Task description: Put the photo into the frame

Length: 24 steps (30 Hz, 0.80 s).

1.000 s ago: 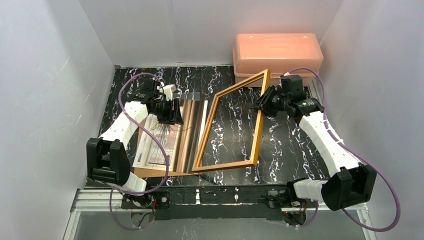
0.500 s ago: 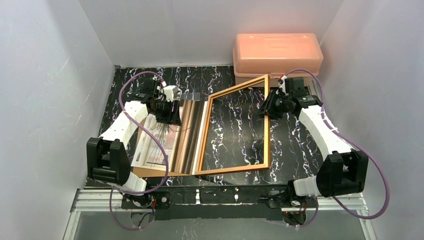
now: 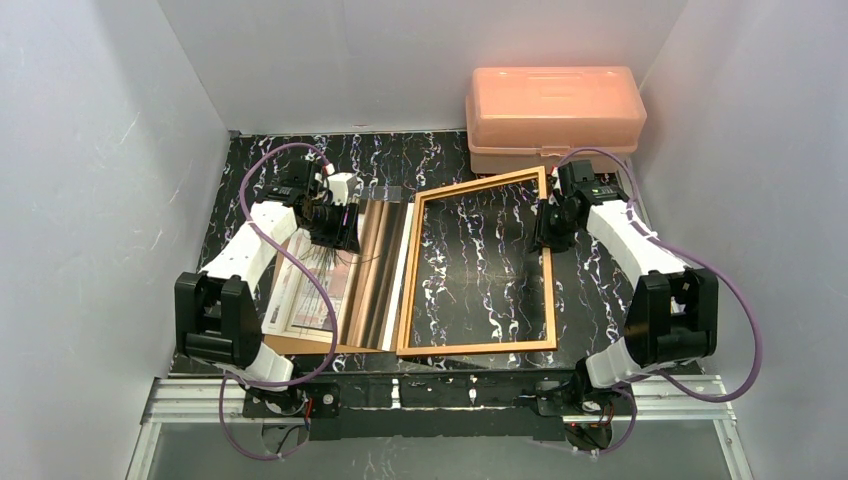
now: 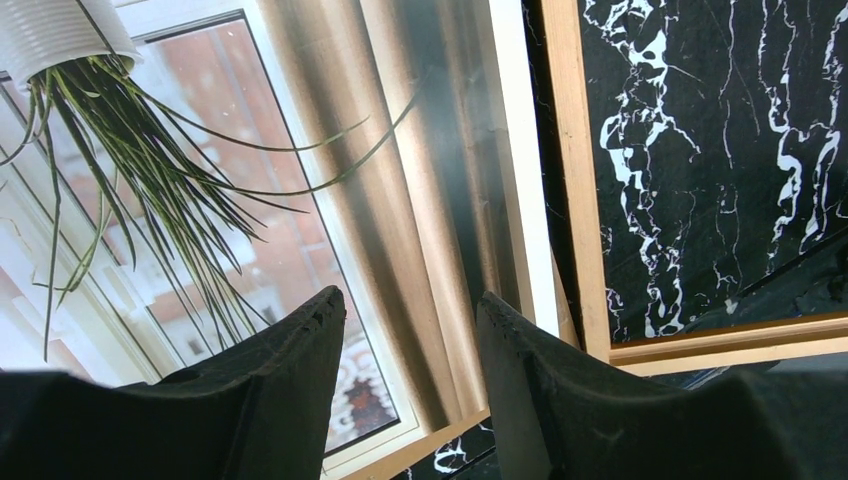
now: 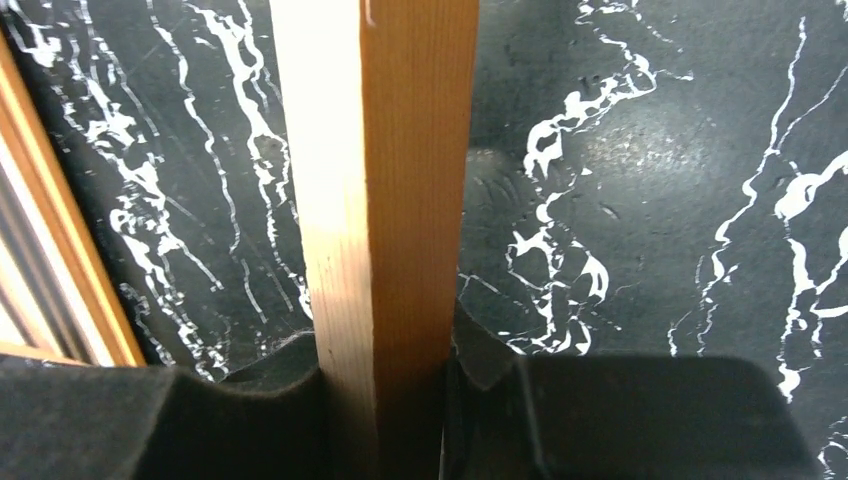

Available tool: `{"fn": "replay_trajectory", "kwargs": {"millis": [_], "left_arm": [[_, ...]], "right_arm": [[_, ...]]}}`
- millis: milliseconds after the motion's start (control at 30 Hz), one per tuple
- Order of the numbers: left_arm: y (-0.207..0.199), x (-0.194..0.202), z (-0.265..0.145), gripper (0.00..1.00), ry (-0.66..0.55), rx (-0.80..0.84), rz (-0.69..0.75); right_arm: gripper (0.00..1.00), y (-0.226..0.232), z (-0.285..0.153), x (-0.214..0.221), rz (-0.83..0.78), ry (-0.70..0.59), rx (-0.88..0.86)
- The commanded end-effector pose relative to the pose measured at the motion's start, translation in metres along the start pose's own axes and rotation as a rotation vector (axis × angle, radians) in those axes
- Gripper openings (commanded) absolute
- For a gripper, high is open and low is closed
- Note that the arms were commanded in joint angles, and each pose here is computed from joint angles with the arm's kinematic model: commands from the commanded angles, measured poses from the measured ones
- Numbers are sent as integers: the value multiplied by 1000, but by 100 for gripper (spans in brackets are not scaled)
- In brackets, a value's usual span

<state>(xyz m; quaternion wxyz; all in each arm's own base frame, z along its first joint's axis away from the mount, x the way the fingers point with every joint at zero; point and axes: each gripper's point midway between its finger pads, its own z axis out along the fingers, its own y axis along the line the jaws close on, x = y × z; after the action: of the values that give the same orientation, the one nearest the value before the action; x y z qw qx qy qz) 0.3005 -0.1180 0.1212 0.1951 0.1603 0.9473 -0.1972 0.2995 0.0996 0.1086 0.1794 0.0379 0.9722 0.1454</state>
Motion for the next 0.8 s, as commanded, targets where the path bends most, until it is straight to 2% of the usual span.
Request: {"fn": "replay_trajectory", "kwargs": {"millis": [0,167,267,400,667,767], "left_arm": [[5,11,2,49,44,-13,9],[0,9,-4,48,46,3,-4],[-3,6,-7,49,41,10,-13],[-2,3,-12,50,39,13,-27],[11,-3,-23,50,21,16,-73],[24,-8,-31,51,12,20,-122]], "right_arm": [[34,-12,5,-21,-44,-48,63],[34,-24,17,-22,-64,-23,118],[39,-28,22,-24,-73,-21,139],[43,-40,28,-28,-57,-30,202],[44,-46,24,-34,-9,-82,258],[56,-8,20,-44,-76,-177,240]]}}
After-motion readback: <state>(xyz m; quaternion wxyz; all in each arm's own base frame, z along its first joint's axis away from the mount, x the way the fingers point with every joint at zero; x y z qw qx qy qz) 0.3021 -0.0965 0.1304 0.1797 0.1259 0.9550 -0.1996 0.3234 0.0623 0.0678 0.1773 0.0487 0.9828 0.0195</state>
